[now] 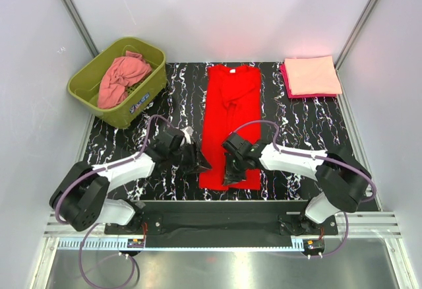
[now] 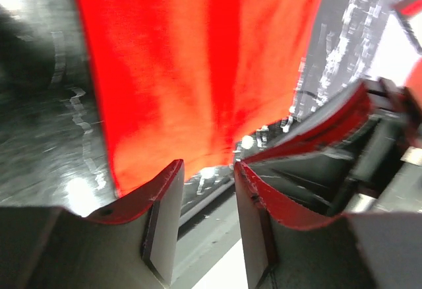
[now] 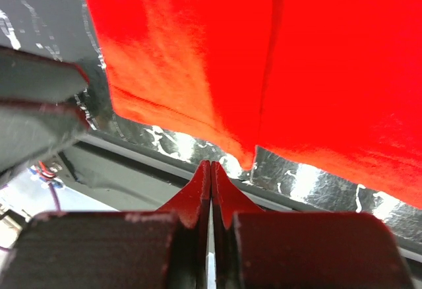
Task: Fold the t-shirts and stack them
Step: Fold the tshirt
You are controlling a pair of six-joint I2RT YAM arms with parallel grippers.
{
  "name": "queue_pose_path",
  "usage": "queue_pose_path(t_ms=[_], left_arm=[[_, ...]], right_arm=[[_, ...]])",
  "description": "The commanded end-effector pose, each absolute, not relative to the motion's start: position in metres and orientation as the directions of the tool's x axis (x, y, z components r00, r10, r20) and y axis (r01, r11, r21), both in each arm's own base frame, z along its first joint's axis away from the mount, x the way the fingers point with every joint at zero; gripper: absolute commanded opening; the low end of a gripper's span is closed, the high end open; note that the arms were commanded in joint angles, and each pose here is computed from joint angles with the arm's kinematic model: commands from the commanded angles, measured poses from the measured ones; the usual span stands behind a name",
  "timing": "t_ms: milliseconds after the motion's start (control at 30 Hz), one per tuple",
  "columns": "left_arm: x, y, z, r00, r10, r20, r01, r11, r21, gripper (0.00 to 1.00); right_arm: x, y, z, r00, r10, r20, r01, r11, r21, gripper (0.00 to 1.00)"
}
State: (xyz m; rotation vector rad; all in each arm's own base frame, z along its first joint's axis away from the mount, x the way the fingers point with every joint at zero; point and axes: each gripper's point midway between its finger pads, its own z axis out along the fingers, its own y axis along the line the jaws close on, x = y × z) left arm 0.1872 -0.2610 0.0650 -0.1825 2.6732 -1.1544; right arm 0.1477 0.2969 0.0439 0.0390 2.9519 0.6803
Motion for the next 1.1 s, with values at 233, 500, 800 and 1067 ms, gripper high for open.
queue_pose_path(t_ms=[233,500,800,1067], left_arm=[[0.154,-0.247,0.019,-0.982,-0.172,-0.073,-0.084,0.755,-0.651,0.4],[0.161,-0.254,0.054,-0.979,-0.163,-0.124,-0.034,0.726,-0.687,0.48],[0.165,-0.244,0.056,-0.979,-0.067,-0.193,0.071,0.776,-0.627,0.59],[0.156,-0.237,0.027,-0.987,-0.056,-0.15,0.047,0.795,-0.605,0.55]], right_arm=[[0.142,0.28,0.019,-0.995,0.026,-0.093,-0.008,0.941,0.338,0.01],[0.145,0.279,0.054,-0.992,0.033,-0.121,-0.012,0.935,0.355,0.08],[0.181,0.212,0.082,-0.974,0.189,-0.125,0.137,0.931,0.34,0.38],[0.183,0.172,0.053,-0.947,0.322,0.014,0.307,0.887,0.344,0.52]])
